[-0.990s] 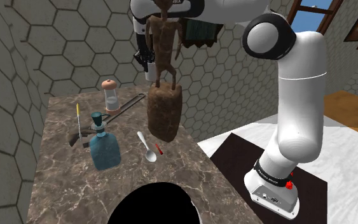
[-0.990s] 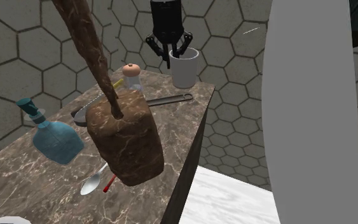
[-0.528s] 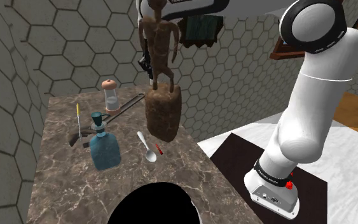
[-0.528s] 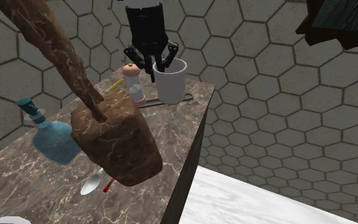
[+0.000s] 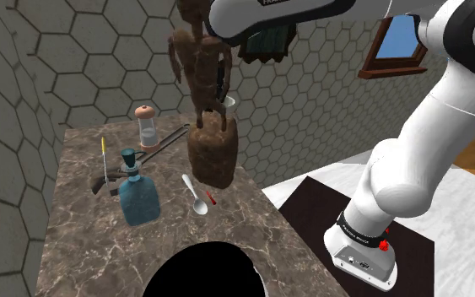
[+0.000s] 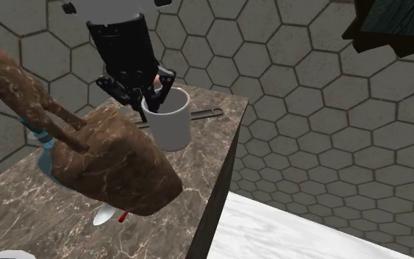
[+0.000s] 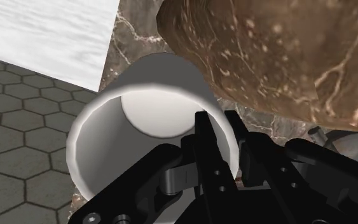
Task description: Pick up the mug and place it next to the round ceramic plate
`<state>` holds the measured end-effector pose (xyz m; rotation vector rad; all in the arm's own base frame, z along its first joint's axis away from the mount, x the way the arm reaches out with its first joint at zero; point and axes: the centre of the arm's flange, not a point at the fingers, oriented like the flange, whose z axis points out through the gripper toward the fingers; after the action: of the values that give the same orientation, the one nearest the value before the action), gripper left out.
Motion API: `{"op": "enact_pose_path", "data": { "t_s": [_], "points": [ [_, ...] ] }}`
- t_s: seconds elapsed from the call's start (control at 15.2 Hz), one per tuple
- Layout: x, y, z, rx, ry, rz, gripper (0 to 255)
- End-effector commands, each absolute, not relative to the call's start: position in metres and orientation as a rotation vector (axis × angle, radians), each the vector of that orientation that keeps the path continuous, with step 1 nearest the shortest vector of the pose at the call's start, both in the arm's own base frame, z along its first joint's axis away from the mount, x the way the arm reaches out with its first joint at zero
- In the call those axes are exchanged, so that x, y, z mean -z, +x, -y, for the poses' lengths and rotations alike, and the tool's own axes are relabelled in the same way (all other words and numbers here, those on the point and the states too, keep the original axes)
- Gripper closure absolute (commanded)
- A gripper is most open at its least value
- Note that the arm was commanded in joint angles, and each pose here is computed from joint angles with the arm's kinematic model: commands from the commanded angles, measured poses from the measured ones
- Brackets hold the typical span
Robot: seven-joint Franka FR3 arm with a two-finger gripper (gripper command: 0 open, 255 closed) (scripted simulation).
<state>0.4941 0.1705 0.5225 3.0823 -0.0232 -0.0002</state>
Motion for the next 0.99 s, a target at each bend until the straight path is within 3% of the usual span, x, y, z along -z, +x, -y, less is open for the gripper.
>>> {"op": "enact_pose_path", "data": {
  "t_s": [0.0,0.92],
  "points": [
    [-0.522,0.47,-0.18,0.005,3.081,0.023,255],
    [-0.522,0.305,-0.263,0.005,3.081,0.023,255]
  ]
}}
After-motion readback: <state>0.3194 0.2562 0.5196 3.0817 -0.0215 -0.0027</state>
